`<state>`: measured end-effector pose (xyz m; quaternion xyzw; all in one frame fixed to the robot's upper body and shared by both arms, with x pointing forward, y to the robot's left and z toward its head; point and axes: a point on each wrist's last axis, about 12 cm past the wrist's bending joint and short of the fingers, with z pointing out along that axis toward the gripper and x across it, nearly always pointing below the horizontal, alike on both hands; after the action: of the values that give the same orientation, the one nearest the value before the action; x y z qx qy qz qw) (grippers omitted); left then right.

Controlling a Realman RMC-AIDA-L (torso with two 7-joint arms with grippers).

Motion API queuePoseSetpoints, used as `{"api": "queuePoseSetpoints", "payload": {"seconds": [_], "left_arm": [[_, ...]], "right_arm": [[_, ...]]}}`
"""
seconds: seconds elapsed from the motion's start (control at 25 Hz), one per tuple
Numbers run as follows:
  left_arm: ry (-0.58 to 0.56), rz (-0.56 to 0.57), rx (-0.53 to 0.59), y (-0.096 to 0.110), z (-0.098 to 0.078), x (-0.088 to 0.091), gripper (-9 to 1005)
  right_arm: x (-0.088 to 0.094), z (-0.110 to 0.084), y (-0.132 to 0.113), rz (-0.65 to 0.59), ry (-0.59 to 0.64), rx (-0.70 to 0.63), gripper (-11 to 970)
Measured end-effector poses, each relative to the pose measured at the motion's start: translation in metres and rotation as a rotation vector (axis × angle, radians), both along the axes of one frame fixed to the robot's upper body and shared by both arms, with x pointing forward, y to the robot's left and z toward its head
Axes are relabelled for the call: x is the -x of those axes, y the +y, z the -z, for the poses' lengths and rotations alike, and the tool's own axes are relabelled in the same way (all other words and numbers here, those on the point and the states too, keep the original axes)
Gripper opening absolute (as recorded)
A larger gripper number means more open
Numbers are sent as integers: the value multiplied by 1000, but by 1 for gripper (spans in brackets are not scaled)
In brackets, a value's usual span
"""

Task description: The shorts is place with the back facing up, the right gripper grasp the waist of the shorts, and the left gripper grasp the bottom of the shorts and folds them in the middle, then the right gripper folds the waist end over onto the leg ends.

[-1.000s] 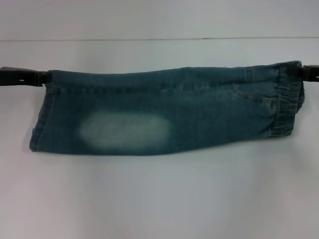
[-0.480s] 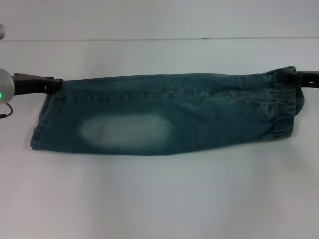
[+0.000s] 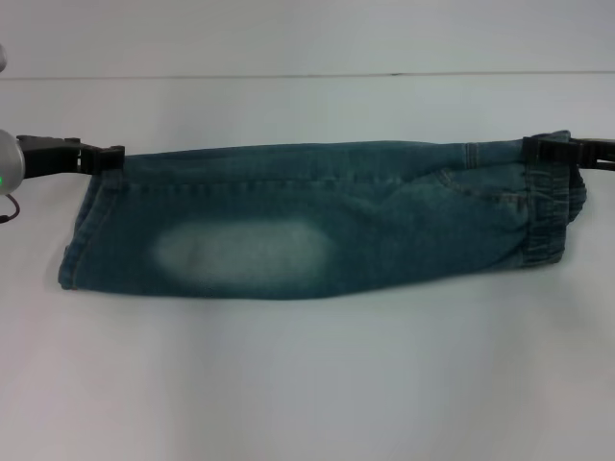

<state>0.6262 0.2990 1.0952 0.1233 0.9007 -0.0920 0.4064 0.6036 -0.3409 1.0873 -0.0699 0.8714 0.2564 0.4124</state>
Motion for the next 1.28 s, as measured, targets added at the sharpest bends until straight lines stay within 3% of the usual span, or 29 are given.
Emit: {"api": "queuePoseSetpoints", "payload": {"seconds": [0.2,0.28,0.76,1.28], "left_arm": [[-6,2,4,0,-2,0,794],[-6,7,7,0,-4,0,818],[-15,45,84,-4,-22,1,926],[51,333,290,-31,-57,22,926]], "right_arm": [[5,3,-6,29,17,-15,673],[8,5,-10,45,19,-18,756],[33,8,-26,90,-3,-68,760],[84,20,-43,30,20,-169,759]]}}
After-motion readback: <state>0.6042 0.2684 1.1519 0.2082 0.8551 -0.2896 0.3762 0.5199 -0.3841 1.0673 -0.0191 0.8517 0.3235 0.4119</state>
